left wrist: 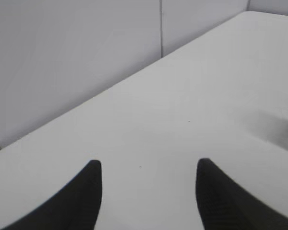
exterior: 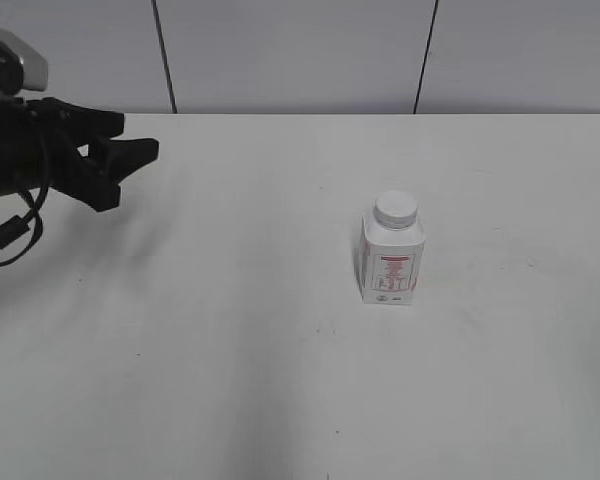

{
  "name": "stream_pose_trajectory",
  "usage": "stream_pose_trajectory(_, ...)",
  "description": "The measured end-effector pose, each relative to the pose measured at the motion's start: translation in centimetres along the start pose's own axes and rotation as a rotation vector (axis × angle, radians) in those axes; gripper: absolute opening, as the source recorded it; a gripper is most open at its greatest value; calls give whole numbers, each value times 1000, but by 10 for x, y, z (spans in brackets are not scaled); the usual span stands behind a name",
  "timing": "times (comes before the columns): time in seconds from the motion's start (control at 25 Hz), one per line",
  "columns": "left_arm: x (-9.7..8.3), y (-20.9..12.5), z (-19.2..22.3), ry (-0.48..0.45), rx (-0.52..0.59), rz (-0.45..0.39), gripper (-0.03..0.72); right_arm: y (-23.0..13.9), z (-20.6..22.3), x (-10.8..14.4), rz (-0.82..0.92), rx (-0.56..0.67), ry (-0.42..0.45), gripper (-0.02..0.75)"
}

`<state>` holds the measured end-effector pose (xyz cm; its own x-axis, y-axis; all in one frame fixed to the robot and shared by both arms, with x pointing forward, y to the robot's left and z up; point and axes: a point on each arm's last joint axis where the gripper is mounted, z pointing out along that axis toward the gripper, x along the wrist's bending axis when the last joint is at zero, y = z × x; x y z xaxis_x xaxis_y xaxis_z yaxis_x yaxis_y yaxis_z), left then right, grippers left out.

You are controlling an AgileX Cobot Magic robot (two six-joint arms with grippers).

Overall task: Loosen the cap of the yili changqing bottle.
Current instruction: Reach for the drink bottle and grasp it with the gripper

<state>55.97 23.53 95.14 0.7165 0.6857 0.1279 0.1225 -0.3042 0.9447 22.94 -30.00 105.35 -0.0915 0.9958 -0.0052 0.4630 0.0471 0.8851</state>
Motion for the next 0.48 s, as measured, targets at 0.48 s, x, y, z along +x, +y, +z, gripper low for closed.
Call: stream_pose_trajectory(0.48, -15, -29, 54, -424, -67, 68, 539, 0, 0, 1, 3, 0, 6, 574)
